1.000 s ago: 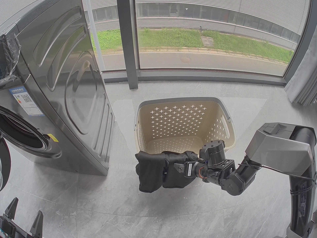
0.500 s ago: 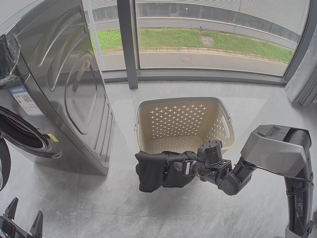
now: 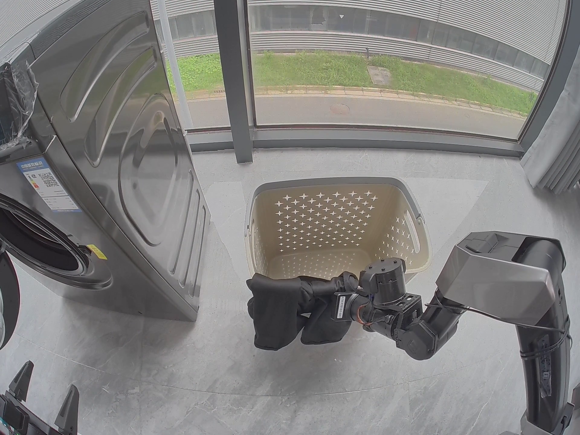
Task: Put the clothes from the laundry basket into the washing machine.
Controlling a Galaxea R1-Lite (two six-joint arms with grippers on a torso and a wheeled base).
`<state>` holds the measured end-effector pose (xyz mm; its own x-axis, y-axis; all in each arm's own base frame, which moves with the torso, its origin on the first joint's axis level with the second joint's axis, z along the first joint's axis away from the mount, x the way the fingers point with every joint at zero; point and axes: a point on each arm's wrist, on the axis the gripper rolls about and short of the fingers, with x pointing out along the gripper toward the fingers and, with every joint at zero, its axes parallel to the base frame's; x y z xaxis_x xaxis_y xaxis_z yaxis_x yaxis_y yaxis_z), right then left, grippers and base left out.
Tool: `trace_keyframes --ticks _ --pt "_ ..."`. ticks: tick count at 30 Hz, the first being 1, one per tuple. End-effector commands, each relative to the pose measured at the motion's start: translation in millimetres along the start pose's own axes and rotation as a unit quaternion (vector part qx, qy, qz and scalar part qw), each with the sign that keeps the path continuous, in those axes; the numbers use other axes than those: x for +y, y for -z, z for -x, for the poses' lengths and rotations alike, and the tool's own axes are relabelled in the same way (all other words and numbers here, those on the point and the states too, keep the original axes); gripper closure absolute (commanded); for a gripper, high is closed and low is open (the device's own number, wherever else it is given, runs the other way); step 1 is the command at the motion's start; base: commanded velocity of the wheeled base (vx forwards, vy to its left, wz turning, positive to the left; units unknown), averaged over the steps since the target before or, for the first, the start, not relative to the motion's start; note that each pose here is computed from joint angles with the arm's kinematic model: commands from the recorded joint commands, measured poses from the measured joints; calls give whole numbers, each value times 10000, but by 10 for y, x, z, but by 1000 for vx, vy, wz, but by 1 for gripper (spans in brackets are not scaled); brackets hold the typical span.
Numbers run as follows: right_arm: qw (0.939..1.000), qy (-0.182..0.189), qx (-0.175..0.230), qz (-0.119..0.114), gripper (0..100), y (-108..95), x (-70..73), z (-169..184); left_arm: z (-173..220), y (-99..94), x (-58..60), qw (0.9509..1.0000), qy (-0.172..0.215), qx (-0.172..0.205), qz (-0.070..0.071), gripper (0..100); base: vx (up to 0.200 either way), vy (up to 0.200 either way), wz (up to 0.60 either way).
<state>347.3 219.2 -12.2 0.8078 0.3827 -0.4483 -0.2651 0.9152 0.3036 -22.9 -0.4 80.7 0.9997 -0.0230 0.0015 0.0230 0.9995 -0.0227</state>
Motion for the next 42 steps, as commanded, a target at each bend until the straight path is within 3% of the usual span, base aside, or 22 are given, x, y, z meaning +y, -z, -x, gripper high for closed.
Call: trace_keyframes --ticks 1,6,17,25,30,35,42 --pt "10000 -12 19 5 100 6 14 28 -1 53 1 10000 0 7 1 0 0 0 0" --pt "10000 -29 66 12 100 1 37 130 -1 53 1 10000 0 7 1 0 0 0 0" --pt "9979 -464 -445 29 100 -425 311 751 -1 53 1 10000 -8 7 1 0 0 0 0" --pt "9918 -871 -930 43 100 -717 515 1212 -1 53 1 10000 -8 7 1 0 0 0 0" --pt "9846 -1158 -1307 1 100 -901 593 1587 -1 53 1 10000 0 7 -6 0 0 0 0" --pt "9736 -1496 -1723 -45 100 -1089 674 1926 -1 53 1 10000 0 7 -6 0 0 0 0" --pt "9642 -1798 -1946 97 100 -1143 664 2194 0 48 1 10000 0 0 9 0 0 0 0"
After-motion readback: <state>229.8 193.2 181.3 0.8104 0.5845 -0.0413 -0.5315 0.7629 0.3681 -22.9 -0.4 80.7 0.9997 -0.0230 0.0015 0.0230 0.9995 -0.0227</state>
